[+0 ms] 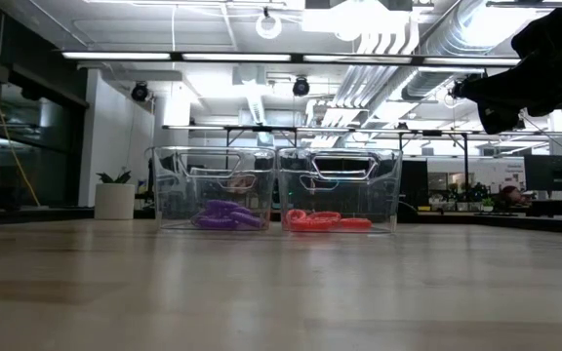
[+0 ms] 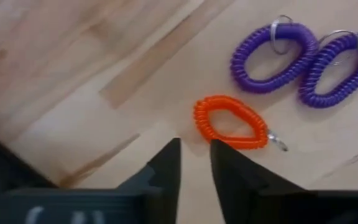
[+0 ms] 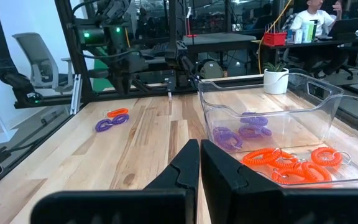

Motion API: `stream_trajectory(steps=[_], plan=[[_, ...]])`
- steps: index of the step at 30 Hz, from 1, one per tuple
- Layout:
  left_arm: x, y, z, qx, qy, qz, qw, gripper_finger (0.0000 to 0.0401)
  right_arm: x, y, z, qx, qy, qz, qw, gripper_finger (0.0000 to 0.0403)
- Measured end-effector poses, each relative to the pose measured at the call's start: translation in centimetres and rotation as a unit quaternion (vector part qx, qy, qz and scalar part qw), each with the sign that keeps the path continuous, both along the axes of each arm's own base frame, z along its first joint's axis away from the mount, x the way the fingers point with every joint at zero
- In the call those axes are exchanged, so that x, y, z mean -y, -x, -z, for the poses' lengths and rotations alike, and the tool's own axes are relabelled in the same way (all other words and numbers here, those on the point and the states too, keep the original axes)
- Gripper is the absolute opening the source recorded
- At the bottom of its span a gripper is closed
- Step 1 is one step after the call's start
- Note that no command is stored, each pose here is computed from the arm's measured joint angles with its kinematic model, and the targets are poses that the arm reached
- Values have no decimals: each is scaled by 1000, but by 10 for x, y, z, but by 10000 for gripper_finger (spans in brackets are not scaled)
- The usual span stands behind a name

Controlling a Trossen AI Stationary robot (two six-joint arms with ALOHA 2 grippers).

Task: Sort spring keychains
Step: Put the orange spring keychain into the right transparent bin

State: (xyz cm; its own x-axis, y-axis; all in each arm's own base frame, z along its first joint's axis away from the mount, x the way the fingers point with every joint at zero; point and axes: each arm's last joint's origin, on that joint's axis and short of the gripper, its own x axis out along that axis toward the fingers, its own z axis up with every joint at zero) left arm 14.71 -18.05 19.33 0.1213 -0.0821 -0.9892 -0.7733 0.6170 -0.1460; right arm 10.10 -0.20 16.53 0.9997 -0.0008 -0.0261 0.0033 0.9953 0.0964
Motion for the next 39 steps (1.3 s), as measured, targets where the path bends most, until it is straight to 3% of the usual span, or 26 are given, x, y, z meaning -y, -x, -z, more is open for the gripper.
stream_trajectory(steps=[5, 9, 29, 39], plan=[[5, -5, 6, 6, 6, 4, 1000, 149, 0, 0, 0, 0, 0, 0, 1000, 11], [8, -7, 12, -1, -2, 4, 1000, 178, 0, 0, 0, 0, 0, 0, 1000, 11], [17, -14, 36, -25, -23, 18, 999, 182, 0, 0, 0, 0, 0, 0, 1000, 11], [16, -21, 51, -35, 4, 18, 999, 182, 0, 0, 0, 0, 0, 0, 1000, 11]])
